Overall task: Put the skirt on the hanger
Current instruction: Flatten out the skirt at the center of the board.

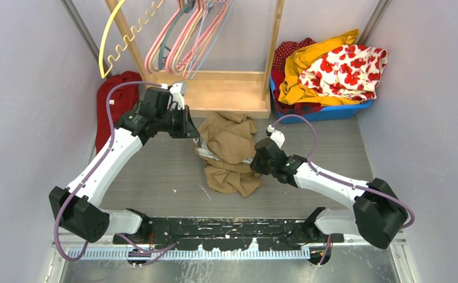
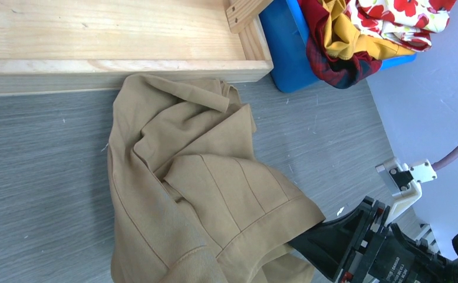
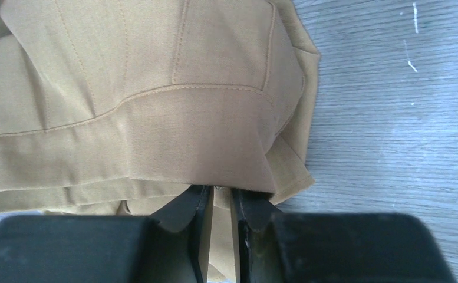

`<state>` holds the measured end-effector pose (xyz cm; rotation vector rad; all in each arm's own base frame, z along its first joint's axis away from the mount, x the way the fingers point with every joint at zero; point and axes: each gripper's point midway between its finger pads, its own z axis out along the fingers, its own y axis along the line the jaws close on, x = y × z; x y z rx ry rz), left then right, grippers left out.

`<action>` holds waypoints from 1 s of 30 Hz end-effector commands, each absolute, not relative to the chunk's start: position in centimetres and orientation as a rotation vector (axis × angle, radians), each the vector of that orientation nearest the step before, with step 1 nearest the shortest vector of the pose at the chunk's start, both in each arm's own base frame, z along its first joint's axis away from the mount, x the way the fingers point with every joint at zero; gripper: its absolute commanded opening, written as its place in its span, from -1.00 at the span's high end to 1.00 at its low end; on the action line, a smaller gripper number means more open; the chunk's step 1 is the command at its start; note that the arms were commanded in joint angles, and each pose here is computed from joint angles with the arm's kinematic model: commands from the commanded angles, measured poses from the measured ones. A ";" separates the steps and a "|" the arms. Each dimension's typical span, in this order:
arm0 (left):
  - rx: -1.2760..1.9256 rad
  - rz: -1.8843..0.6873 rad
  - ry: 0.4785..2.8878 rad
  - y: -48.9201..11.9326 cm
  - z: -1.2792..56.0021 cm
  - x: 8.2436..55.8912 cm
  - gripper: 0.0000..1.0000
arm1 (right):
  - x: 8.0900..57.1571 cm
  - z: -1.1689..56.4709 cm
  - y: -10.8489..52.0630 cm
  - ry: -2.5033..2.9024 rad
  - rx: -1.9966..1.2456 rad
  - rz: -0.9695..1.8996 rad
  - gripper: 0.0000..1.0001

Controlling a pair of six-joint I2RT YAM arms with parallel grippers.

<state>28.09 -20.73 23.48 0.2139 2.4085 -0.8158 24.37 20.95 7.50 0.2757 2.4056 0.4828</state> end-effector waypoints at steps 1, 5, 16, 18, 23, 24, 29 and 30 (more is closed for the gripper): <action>0.252 -0.846 2.318 -21.3 26.0 29.0 1.00 | 25.4 8.8 20.7 2.362 0.268 0.425 0.58; 0.252 -0.846 2.320 -21.3 25.9 29.0 1.00 | 25.6 9.0 20.1 2.345 0.273 0.382 0.78; 0.274 -0.813 2.307 -20.8 28.0 28.9 1.00 | 26.0 14.7 20.3 2.267 0.241 0.435 0.97; 0.279 -0.804 2.286 -20.5 29.4 28.9 1.00 | 26.1 16.6 20.3 2.242 0.231 0.451 0.97; 0.254 -0.808 2.253 -19.2 32.2 28.9 1.00 | 26.5 22.0 20.1 2.166 0.204 0.472 0.97; 0.251 -0.810 2.240 -19.0 33.1 29.0 1.00 | 26.6 23.6 20.0 2.143 0.202 0.481 0.97; 0.232 -0.810 2.185 -17.7 36.6 29.4 1.00 | 27.2 29.8 19.5 2.057 0.171 0.473 0.98; 0.226 -0.810 2.169 -17.4 37.5 29.5 1.00 | 27.4 31.2 19.3 2.034 0.168 0.473 0.98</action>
